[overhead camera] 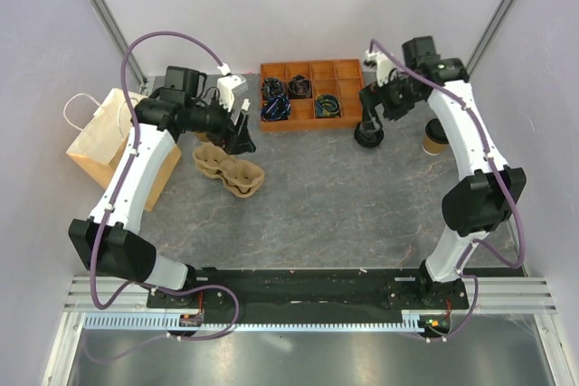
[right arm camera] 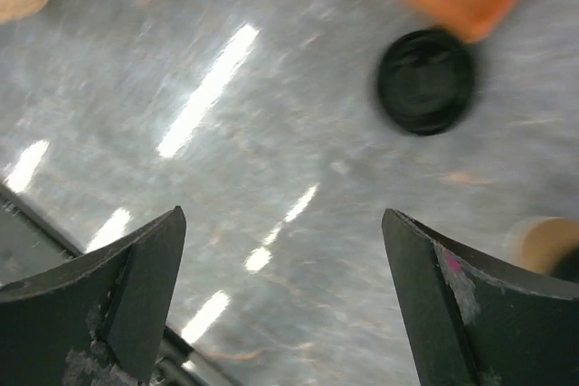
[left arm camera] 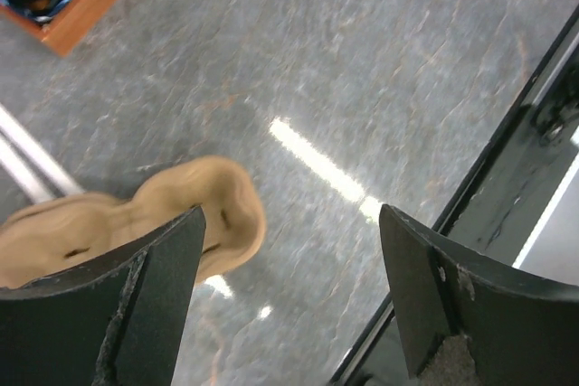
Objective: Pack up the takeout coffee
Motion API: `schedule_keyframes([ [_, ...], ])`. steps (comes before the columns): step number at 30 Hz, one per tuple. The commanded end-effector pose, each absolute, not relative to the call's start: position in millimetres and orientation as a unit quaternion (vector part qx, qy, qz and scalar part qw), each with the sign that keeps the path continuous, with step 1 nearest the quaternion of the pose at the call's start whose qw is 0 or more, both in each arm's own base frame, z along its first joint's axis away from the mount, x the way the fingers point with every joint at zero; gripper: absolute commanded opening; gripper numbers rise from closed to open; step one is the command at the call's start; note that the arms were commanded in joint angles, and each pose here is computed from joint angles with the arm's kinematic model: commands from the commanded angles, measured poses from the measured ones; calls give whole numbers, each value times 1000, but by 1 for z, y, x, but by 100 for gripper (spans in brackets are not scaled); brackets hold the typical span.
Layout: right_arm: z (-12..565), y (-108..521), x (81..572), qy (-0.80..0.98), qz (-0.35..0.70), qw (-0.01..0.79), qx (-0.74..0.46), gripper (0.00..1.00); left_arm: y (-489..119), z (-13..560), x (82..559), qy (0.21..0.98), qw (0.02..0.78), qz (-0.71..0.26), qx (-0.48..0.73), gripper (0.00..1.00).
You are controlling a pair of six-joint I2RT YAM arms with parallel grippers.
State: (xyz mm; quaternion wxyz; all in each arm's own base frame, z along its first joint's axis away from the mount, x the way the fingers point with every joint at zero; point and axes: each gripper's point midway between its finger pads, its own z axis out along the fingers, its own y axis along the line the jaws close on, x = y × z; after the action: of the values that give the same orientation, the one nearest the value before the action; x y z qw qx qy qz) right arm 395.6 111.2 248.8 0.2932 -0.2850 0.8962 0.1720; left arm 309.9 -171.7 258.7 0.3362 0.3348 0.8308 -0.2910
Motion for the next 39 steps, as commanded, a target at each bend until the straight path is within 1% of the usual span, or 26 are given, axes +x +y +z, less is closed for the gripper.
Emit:
schedule_keyframes([
  [1,223,145,368,893,214,264,-295,98,-145,268,293,791,343,-238,447,86],
  [2,210,150,359,897,218,245,-296,98,-133,256,294,802,329,-205,454,84],
  [5,195,167,348,895,222,227,-313,98,-114,235,291,784,314,-158,511,80],
  [6,191,173,346,894,225,222,-318,98,-111,230,291,763,315,-143,546,80],
  [8,186,180,340,893,228,212,-325,98,-107,214,284,746,298,-136,579,79],
  [9,184,182,340,893,228,209,-326,98,-104,209,283,722,296,-126,613,78],
  [11,181,187,338,893,230,205,-330,98,-103,192,274,696,280,-132,647,75],
  [14,179,190,336,893,231,201,-331,98,-99,172,271,629,272,-124,718,72],
  [16,178,190,336,893,231,199,-331,98,-92,158,268,612,258,-126,737,70],
  [17,178,191,335,893,231,198,-331,98,-88,154,270,588,258,-123,757,69],
  [20,175,190,335,895,231,193,-329,98,-87,147,274,557,266,-123,777,68],
  [26,171,192,334,896,235,187,-326,98,-78,136,300,549,261,-105,787,67],
  [32,170,192,336,897,236,184,-324,98,-66,120,324,562,251,-82,784,65],
  [39,167,194,337,898,236,181,-325,98,-59,112,344,576,263,-66,771,65],
])
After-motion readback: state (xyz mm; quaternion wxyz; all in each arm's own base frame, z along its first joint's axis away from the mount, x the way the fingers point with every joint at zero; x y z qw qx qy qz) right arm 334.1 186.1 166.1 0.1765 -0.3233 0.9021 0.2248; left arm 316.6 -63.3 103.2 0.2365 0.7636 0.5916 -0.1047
